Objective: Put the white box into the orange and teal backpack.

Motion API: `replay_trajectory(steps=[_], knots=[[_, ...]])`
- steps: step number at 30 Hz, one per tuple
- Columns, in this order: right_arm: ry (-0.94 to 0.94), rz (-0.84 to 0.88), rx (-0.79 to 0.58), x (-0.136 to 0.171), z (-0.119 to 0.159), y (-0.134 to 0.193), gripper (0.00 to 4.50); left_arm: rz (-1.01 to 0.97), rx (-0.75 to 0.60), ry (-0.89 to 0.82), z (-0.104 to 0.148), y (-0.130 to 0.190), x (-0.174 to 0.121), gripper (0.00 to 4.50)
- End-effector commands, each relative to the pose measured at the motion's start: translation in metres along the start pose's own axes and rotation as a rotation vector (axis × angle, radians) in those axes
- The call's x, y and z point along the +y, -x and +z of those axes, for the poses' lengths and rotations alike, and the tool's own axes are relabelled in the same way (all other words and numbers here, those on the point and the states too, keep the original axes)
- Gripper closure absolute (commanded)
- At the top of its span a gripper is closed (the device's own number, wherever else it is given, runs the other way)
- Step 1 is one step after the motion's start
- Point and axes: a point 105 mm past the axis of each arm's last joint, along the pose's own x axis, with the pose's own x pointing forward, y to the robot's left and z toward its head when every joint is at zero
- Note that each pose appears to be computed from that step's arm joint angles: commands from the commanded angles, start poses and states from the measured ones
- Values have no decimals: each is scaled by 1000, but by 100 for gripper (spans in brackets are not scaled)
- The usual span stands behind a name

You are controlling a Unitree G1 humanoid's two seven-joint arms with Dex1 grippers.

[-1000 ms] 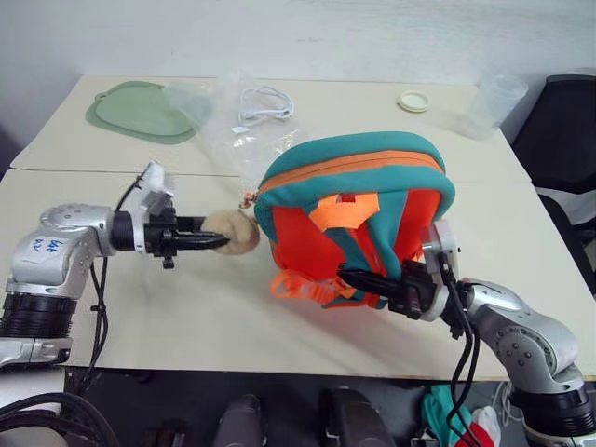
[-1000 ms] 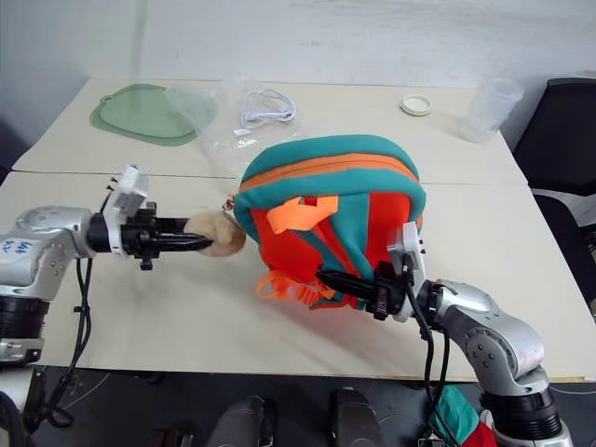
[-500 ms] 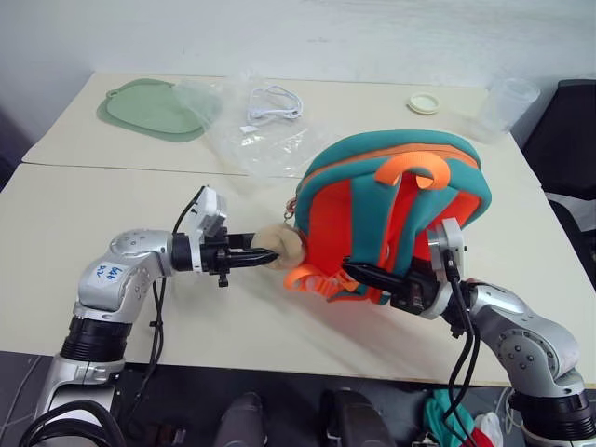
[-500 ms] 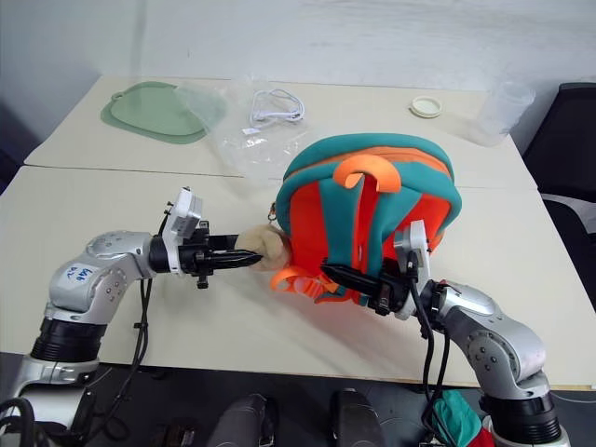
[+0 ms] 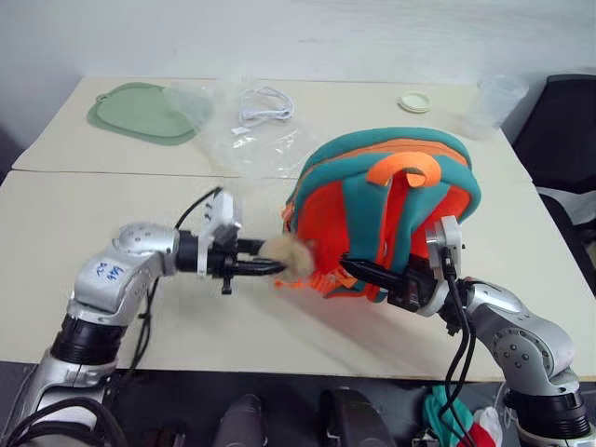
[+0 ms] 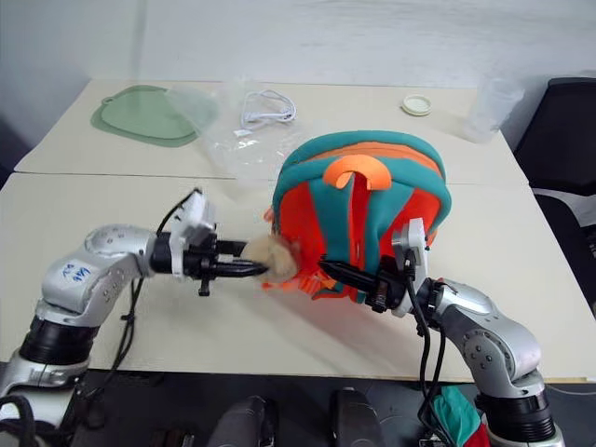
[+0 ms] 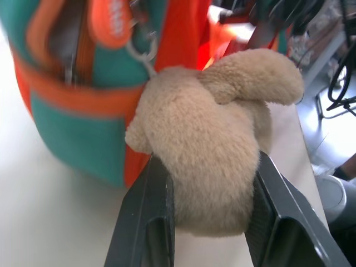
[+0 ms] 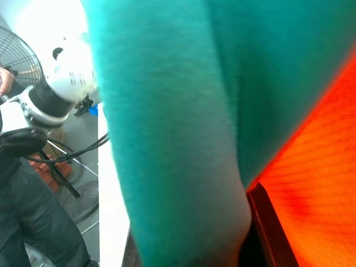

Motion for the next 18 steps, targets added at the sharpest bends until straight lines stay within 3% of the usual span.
replay_trajectory(steps=[1, 6, 10, 14, 18], knots=[[35, 16, -36, 6, 8, -1, 445, 103, 34, 117, -18, 10, 17, 333], [35, 9, -35, 6, 7, 1, 445, 115, -6, 199, -16, 7, 18, 333], [37, 3, -33, 7, 6, 2, 445, 124, -151, 132, 21, 2, 25, 333], [41, -6, -31, 7, 6, 3, 445, 12, -296, 76, 63, 22, 12, 333], [41, -9, -29, 7, 6, 5, 445, 105, -246, 40, 63, 52, 34, 333]])
